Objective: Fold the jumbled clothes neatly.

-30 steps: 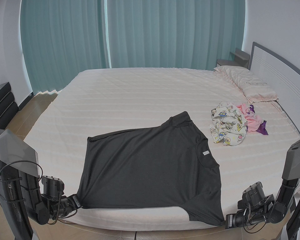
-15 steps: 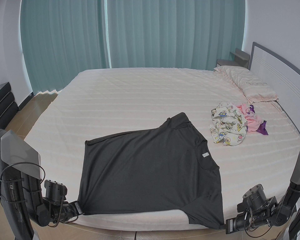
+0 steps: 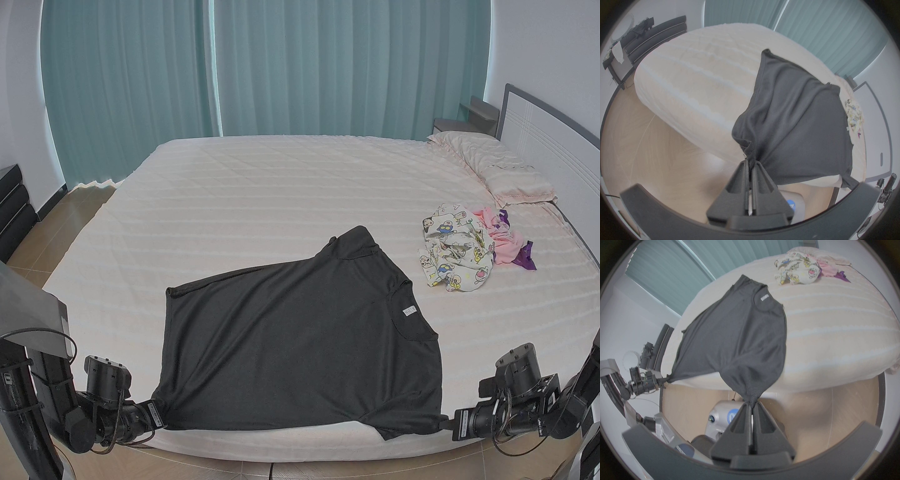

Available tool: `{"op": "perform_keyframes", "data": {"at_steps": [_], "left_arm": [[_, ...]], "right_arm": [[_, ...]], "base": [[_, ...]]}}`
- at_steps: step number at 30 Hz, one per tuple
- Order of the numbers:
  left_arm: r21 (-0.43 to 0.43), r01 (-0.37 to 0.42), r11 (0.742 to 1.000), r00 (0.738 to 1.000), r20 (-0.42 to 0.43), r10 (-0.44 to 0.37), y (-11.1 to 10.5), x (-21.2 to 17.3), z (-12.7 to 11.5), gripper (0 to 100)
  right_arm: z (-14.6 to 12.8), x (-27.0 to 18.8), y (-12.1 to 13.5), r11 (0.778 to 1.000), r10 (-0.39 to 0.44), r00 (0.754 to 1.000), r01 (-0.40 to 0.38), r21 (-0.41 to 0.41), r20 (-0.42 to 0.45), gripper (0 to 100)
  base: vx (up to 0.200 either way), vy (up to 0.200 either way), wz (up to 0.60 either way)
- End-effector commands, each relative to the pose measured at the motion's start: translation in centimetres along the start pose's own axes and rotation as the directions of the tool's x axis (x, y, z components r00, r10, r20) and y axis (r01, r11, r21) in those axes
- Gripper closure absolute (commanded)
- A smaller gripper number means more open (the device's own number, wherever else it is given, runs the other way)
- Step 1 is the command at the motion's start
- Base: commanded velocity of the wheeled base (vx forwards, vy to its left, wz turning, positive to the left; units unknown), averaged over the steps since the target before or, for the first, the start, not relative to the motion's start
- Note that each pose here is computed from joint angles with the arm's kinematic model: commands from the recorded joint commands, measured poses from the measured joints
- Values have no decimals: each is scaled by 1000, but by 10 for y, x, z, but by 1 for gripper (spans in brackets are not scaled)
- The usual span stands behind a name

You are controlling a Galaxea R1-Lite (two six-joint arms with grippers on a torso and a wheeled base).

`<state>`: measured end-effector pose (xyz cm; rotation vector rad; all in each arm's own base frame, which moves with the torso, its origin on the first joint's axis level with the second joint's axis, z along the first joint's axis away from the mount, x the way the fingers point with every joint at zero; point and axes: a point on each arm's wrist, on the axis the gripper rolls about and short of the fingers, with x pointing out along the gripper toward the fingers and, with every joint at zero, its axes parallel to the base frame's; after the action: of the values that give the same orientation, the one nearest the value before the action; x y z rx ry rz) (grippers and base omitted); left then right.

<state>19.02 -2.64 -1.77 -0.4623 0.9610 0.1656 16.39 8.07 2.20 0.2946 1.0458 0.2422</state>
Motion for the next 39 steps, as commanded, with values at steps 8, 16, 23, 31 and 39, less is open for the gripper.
{"op": "perform_keyframes", "data": {"at_steps": [8,16,23,31,39], "left_arm": [[-40,81,996,988,132,-75,-7,-19,16,100],[-53,94,994,983,166,-84,-10,-13,27,100],[-101,90,991,979,192,-70,-7,-2,39,100],[-202,112,973,976,205,-70,-11,12,48,100],[-197,127,972,972,221,-82,-15,15,53,100]], "right_arm": [[61,0,20,996,88,972,-89,-1,217,100],[104,-2,37,995,104,957,-96,-43,270,100],[132,7,45,992,126,939,-110,-68,320,100],[152,25,51,990,135,929,-114,-79,344,100],[177,27,60,987,156,898,-131,-88,411,100]], "base": [[0,0,0],[0,0,0],[0,0,0],[0,0,0],[0,0,0]]}}
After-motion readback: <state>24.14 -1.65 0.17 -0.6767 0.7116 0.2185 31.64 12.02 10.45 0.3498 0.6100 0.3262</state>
